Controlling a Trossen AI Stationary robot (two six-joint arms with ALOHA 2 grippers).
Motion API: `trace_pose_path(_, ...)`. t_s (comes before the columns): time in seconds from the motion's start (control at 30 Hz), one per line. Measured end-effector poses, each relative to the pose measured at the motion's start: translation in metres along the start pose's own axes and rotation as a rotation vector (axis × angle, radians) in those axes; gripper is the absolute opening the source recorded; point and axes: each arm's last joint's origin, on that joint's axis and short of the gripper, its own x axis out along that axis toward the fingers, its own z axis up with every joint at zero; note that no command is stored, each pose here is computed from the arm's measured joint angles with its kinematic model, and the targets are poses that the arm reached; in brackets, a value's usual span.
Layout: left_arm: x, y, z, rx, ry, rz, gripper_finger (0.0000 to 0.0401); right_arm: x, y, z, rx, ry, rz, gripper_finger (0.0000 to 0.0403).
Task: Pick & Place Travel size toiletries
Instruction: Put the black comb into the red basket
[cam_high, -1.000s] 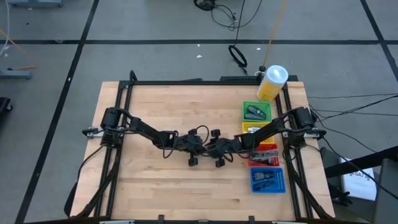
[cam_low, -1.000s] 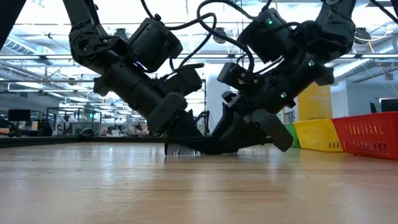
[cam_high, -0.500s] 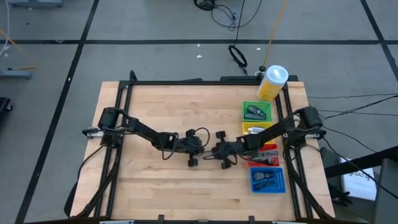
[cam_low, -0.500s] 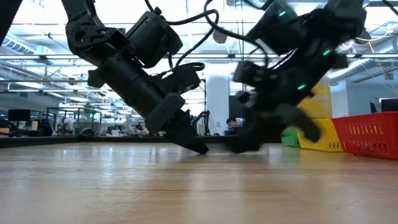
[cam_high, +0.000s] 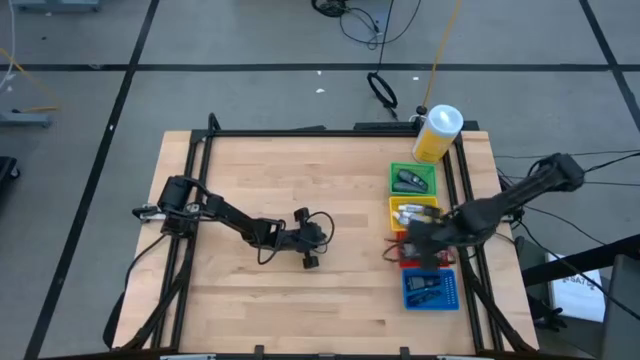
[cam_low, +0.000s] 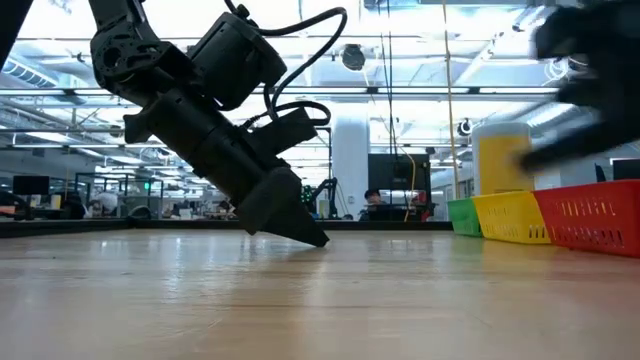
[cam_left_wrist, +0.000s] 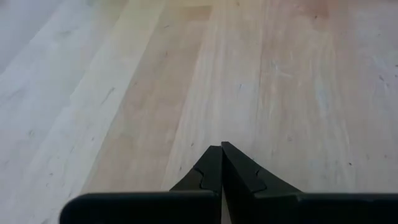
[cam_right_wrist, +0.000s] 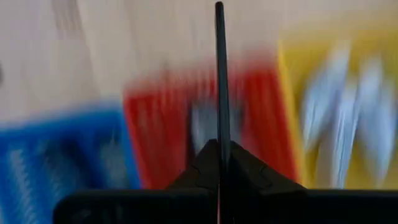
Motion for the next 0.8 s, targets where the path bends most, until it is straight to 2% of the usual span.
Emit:
trace_pose_path(0.1,0.0,0.0,0.0,0.0,-0.004,0.002,0.0004,-0.016,-0.009,-0.025,0.183,0.171,0.032,0.0006)
trace_pose_path(0.2,0.0,0.0,0.001,-0.001,-0.006,0.003,0.0001,-0.021,-0.014,-0.038,0.255,0.248,-0.014,0.0007)
trace_pose_path(0.43,0.0,0.0,0.002,-0.004,-0.013,0.005,0.0009,0.01,-0.015,-0.04,0.19,0.291,-0.039,0.0008)
trace_pose_path(0.6,0.0,0.001,0.002,-0.005,-0.014,0.005,0.001,0.032,-0.012,-0.026,0.124,0.221,0.022,0.0008)
trace_pose_path(0.73,0.0,0.001,0.002,-0.005,-0.014,0.004,0.001,0.039,-0.014,-0.018,0.127,0.191,0.038,0.0012)
trace_pose_path(0.8,0.0,0.001,0.002,-0.006,-0.015,0.004,0.001,0.042,-0.015,-0.018,0.136,0.186,0.043,0.0028)
